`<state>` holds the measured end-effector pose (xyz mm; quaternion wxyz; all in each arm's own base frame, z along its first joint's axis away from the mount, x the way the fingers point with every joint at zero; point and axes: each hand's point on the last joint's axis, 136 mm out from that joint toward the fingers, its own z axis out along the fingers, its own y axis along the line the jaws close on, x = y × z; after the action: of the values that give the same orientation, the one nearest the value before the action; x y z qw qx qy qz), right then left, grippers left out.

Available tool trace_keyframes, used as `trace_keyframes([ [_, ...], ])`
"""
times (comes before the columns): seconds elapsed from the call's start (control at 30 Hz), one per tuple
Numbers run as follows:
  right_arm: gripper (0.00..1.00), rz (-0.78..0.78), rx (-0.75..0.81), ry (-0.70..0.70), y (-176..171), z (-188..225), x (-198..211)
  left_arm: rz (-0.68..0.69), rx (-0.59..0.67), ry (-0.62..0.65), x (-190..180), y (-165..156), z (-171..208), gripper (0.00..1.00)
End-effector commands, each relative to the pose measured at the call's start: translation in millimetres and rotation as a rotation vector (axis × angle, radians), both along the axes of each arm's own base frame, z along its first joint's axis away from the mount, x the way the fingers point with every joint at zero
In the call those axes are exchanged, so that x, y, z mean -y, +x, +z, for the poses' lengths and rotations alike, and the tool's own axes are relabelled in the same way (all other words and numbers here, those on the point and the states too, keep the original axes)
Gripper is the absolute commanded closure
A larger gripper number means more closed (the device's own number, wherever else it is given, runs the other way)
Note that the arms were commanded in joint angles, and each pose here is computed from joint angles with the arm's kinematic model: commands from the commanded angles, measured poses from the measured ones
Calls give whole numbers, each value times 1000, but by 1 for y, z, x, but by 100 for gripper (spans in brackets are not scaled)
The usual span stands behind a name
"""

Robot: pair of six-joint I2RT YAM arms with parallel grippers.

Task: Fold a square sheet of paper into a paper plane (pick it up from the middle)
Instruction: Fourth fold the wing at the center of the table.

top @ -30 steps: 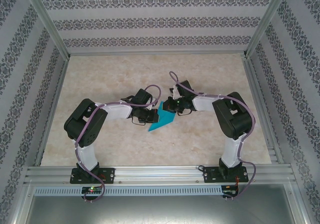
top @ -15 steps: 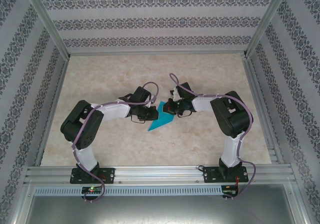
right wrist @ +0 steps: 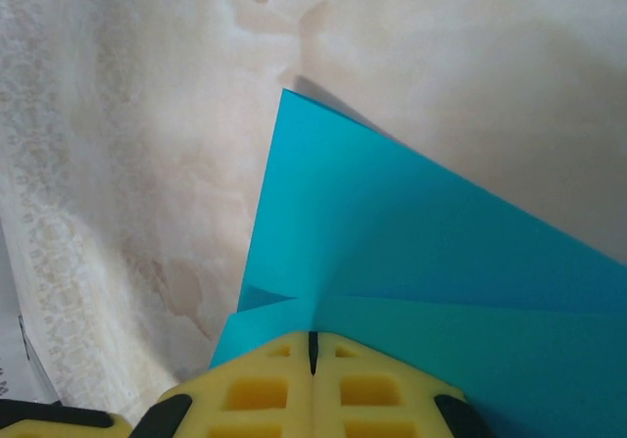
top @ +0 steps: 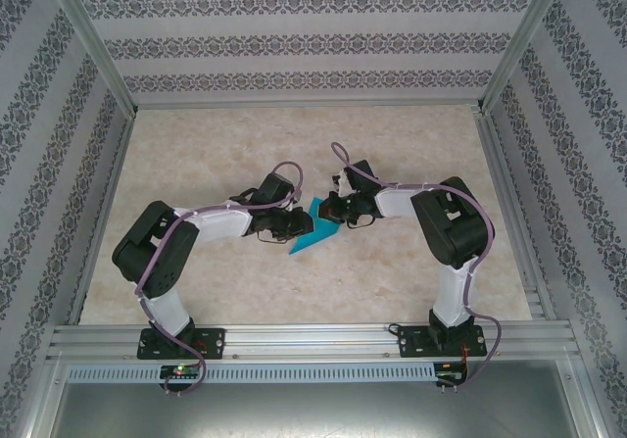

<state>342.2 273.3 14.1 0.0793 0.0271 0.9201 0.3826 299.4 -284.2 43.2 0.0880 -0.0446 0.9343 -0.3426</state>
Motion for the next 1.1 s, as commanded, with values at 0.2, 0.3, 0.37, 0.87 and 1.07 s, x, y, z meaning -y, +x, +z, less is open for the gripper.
trace_keyframes([
  [0.2, 100, -59, -163, -228, -30, -65, 40, 42, -107, 36, -10, -23, -27, 78],
  [0.3, 100, -48, -158, -200, -30, -62, 36, 38, -119, 20, -9, -26, -28, 78],
  [0.37, 100, -29, -145, -157, -29, -54, 29, 32, -116, 3, -6, -26, -25, 78],
  [0.87, 100, 78, -1, 101, -15, 27, -12, -7, -45, -63, 9, -20, -7, 78],
  [1.07, 99, 79, -22, 83, -19, 17, -11, 0, -68, -33, 5, -24, -16, 78],
])
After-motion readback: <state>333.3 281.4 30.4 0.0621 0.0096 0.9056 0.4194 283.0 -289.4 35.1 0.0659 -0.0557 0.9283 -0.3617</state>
